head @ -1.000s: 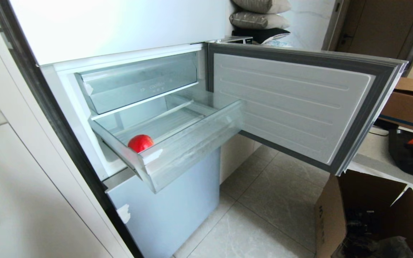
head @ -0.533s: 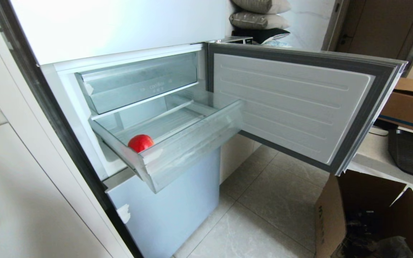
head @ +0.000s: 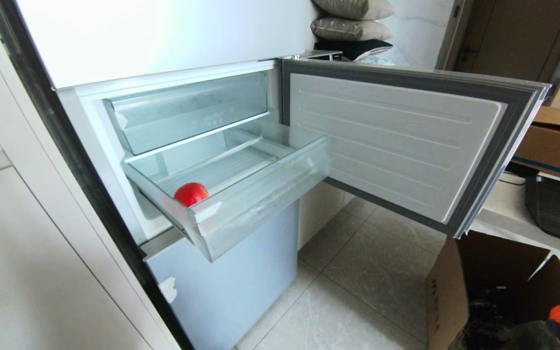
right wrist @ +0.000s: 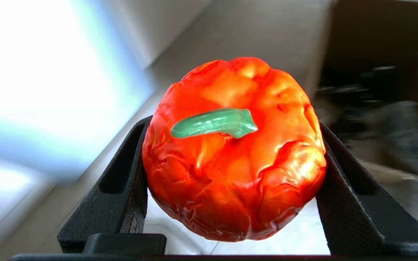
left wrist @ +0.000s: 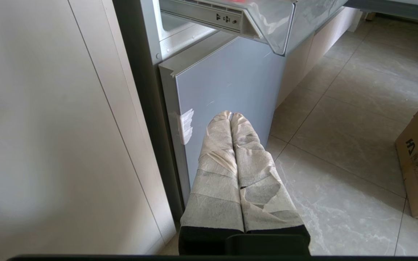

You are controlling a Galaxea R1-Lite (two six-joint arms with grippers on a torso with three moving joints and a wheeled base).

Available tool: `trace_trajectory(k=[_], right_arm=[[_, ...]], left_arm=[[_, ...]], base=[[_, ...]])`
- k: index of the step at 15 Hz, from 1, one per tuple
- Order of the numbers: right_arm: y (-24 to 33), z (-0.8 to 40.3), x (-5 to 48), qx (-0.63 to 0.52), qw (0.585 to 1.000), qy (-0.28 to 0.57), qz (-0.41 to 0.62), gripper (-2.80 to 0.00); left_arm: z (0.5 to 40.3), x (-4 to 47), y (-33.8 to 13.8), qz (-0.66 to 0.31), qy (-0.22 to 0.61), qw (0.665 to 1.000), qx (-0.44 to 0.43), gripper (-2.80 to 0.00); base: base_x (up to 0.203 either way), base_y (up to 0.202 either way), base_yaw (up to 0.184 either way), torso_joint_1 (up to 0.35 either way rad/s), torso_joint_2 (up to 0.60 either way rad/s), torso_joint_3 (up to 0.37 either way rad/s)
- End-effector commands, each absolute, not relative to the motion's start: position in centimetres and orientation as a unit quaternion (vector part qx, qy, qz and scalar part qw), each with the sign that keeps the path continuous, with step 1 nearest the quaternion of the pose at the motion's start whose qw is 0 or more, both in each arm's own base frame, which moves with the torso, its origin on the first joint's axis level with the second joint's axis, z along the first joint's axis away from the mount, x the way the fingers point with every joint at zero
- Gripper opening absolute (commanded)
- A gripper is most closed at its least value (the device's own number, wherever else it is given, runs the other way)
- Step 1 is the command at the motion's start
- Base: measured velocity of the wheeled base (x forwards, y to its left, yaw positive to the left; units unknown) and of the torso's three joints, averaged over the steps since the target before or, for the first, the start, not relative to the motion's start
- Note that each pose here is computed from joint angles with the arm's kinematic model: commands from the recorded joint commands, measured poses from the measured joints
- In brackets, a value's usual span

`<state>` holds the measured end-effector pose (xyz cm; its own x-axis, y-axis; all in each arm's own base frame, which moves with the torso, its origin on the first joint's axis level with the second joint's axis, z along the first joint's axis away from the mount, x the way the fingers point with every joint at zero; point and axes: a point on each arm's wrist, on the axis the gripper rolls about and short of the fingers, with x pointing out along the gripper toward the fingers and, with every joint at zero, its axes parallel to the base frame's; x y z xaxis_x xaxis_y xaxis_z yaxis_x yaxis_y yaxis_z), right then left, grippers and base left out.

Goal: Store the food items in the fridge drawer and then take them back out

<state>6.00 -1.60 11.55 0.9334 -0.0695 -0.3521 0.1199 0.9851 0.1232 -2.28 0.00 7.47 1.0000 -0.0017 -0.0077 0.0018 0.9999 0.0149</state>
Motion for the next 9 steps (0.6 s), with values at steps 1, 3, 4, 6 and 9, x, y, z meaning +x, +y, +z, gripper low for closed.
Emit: trace_trajectory(k=[1, 3, 4, 6, 9], right_arm=[[0.0, 10.5, 2.6, 0.05, 0.991, 0.123, 0.004, -2.8], [0.3, 9.7, 0.8, 0.022, 0.995, 0.091, 0.025, -2.8], [0.3, 9.3, 0.3, -0.008, 0.996, 0.082, 0.018, -2.8], [0.0, 8.4, 0.0, -0.071, 0.991, 0.112, -0.025, -2.8], [0.1, 8.0, -0.2, -0.072, 0.99, 0.125, -0.004, -2.8]], left_arm=[[7.5, -2.3, 0.0, -0.001, 0.005, 1.0, 0.007, -2.8], [7.5, -2.3, 0.0, -0.001, 0.005, 1.0, 0.007, -2.8], [7.5, -2.3, 0.0, -0.001, 0.005, 1.0, 0.008, -2.8], [7.5, -2.3, 0.0, -0.001, 0.005, 1.0, 0.008, -2.8], [7.5, -2.3, 0.0, -0.001, 0.005, 1.0, 0.008, -2.8]], base=[[0.0, 0.0, 0.0, 0.0, 0.0, 0.0], [0.0, 0.0, 0.0, 0.0, 0.0, 0.0], [0.0, 0.0, 0.0, 0.0, 0.0, 0.0], [0.0, 0.0, 0.0, 0.0, 0.0, 0.0], [0.0, 0.0, 0.0, 0.0, 0.0, 0.0]])
